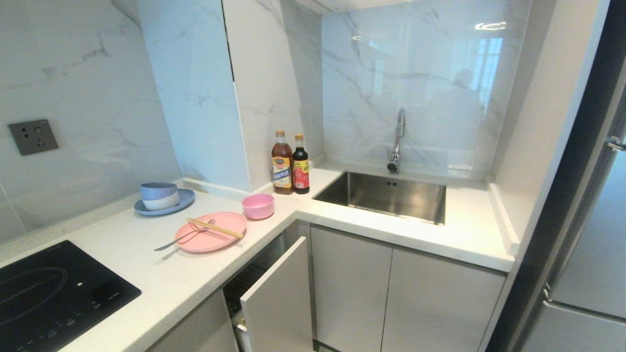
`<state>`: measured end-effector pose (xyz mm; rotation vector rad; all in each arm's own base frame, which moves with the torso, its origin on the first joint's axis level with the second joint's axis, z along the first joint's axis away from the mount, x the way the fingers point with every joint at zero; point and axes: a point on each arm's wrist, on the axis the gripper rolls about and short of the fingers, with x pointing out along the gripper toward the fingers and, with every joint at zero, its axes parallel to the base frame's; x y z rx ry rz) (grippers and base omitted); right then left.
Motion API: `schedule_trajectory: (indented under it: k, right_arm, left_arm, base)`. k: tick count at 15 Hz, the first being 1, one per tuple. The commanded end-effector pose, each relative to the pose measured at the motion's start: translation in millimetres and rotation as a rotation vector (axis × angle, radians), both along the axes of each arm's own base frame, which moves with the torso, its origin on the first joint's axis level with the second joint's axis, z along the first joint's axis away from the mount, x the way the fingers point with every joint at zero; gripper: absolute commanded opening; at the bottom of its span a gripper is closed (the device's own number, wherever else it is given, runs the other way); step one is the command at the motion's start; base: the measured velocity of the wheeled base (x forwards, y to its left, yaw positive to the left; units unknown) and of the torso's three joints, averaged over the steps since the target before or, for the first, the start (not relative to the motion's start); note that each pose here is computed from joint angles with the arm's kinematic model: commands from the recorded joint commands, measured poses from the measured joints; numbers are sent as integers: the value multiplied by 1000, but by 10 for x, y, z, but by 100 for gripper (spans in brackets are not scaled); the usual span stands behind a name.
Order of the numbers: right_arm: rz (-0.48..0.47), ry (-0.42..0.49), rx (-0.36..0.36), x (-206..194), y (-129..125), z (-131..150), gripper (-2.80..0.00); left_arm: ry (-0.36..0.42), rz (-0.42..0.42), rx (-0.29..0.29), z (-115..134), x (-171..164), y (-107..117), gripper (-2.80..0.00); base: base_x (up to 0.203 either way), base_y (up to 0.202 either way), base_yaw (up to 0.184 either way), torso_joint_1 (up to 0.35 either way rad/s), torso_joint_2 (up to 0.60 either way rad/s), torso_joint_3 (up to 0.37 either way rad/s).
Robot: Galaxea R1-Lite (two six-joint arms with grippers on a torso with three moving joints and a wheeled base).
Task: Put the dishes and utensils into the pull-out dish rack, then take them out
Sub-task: Open the cupboard
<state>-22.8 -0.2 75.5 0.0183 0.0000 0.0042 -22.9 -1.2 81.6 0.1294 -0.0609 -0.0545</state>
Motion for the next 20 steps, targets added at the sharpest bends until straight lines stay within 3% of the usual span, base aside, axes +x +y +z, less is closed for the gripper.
schedule_trajectory:
  k: [1,20]
  right_arm:
    - [0,1,0,1,0,-4,-280]
    - [0,2,0,1,0,-4,-280]
  left_arm:
    - [25,0,1,-72,20,0,-280]
    - [25,0,1,-72,20,0,-280]
  base:
    - [0,0,0,0,0,0]
    - [0,0,0,0,0,0]
